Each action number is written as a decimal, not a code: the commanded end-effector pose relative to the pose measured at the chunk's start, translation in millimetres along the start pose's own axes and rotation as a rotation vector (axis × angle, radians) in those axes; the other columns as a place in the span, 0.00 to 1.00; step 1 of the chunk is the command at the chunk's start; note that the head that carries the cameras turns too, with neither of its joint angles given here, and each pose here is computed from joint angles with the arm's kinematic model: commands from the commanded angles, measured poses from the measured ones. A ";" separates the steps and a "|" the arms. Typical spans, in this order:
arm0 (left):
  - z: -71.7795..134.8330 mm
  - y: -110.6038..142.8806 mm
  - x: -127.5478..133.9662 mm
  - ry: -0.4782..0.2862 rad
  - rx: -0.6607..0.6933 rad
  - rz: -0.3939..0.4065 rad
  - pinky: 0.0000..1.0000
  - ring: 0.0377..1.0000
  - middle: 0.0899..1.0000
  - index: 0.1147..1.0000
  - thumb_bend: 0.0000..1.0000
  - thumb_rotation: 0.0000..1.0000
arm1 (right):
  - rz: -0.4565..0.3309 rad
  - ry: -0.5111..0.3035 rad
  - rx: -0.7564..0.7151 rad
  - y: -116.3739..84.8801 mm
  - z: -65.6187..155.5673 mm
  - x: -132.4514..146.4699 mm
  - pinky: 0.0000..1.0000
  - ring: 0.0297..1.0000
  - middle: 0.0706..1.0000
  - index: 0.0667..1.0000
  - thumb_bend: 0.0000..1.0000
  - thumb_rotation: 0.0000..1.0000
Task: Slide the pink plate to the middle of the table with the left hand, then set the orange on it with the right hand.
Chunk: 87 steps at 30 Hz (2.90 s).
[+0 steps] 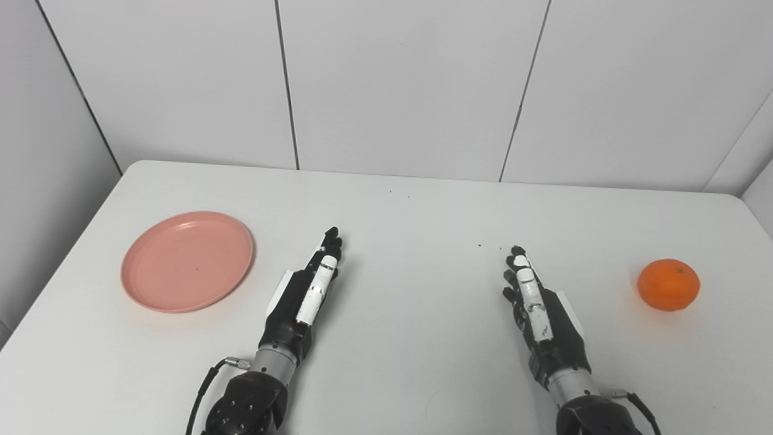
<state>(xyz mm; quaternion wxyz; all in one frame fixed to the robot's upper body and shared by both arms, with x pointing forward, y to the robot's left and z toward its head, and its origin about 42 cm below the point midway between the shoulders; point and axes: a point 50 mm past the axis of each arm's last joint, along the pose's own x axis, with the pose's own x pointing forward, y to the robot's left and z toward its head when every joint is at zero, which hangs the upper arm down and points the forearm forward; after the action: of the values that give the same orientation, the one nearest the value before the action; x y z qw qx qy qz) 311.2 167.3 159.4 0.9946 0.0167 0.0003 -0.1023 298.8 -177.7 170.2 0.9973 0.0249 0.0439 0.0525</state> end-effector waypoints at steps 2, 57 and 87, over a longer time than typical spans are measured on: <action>13.8 -2.5 3.0 -0.085 0.003 0.003 1.00 1.00 1.00 1.00 0.36 1.00 | 0.008 -0.073 -0.008 2.8 14.7 3.9 1.00 1.00 1.00 1.00 0.34 1.00; -5.2 -51.0 14.8 -0.022 0.027 -0.010 1.00 1.00 1.00 1.00 0.36 1.00 | 0.059 -0.109 0.006 -43.5 -5.8 0.0 1.00 1.00 1.00 1.00 0.31 1.00; 14.6 -38.0 18.2 -0.140 0.090 -0.059 1.00 1.00 1.00 1.00 0.38 1.00 | 0.059 -0.096 0.006 -37.2 -7.2 3.7 1.00 1.00 1.00 1.00 0.23 1.00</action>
<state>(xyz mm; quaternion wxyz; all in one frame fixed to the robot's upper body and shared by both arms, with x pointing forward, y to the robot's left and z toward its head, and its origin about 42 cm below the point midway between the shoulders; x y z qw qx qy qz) 315.0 135.3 147.7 0.9918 0.0568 -0.0165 -0.1129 301.5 -214.5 154.1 0.9962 0.0325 0.0202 0.0777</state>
